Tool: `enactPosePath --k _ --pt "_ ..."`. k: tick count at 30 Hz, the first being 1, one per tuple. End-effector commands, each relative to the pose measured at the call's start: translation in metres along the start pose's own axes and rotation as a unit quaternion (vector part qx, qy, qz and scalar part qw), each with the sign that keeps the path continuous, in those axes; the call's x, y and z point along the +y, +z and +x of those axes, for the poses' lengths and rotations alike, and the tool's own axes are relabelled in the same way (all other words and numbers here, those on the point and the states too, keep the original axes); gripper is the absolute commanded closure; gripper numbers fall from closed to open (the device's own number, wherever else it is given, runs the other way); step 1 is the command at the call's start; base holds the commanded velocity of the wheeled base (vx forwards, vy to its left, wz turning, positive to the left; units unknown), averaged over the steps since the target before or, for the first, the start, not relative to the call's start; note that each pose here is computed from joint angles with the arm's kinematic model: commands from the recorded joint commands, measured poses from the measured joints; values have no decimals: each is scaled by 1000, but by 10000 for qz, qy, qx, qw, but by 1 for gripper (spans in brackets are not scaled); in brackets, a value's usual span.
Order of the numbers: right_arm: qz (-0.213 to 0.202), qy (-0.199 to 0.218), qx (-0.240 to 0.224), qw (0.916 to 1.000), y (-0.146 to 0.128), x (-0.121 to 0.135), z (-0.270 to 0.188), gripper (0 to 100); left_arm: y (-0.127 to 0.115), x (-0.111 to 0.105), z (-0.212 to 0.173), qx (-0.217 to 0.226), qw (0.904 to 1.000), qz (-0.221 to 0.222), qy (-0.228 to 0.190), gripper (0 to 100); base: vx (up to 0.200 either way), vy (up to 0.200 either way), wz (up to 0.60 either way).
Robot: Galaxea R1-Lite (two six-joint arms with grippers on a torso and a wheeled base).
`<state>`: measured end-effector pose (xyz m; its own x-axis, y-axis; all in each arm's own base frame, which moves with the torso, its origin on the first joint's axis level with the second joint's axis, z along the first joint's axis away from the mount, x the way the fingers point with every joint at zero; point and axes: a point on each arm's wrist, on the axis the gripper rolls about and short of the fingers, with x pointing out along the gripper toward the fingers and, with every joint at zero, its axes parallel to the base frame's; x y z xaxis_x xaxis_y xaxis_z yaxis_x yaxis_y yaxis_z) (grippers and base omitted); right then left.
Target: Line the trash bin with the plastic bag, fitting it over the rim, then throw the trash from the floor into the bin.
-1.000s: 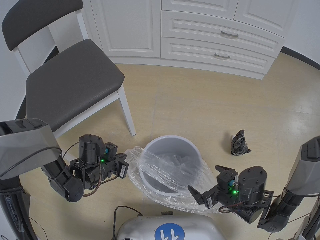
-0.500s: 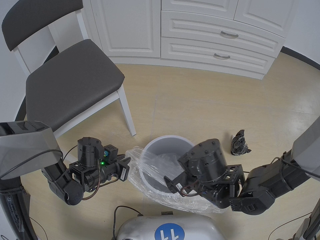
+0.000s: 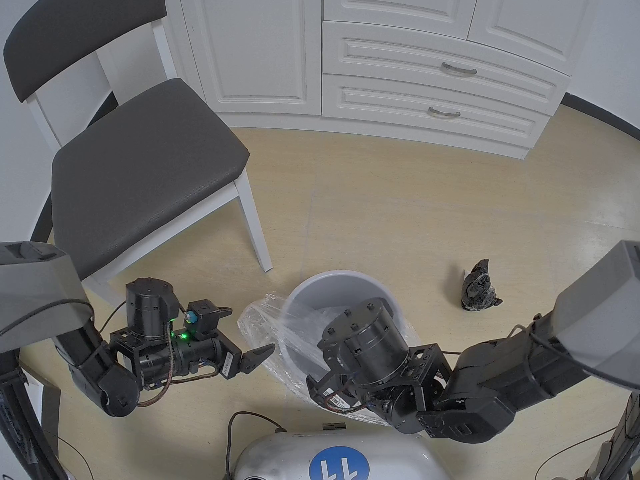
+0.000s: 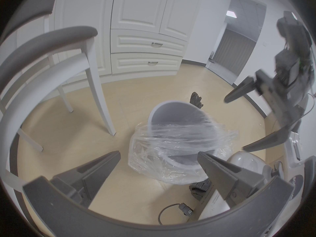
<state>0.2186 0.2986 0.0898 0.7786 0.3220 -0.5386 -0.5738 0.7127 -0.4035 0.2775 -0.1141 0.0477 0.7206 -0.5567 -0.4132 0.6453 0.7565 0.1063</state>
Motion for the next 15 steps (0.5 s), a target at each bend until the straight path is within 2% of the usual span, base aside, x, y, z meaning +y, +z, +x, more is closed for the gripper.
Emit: enactPosePath --k 1,6,15 --pt "-130 -53 387 9992 -17 4 29 0 13 2 -25 -292 9995 130 -18 0 0 0 0" --pt "-84 -135 495 9986 -20 5 54 0 18 0 -36 -416 9990 168 -1 0 0 0 0" --pt "-91 -146 532 9984 -22 9 67 0 20 -1 -38 -453 9988 181 1 0 0 0 0"
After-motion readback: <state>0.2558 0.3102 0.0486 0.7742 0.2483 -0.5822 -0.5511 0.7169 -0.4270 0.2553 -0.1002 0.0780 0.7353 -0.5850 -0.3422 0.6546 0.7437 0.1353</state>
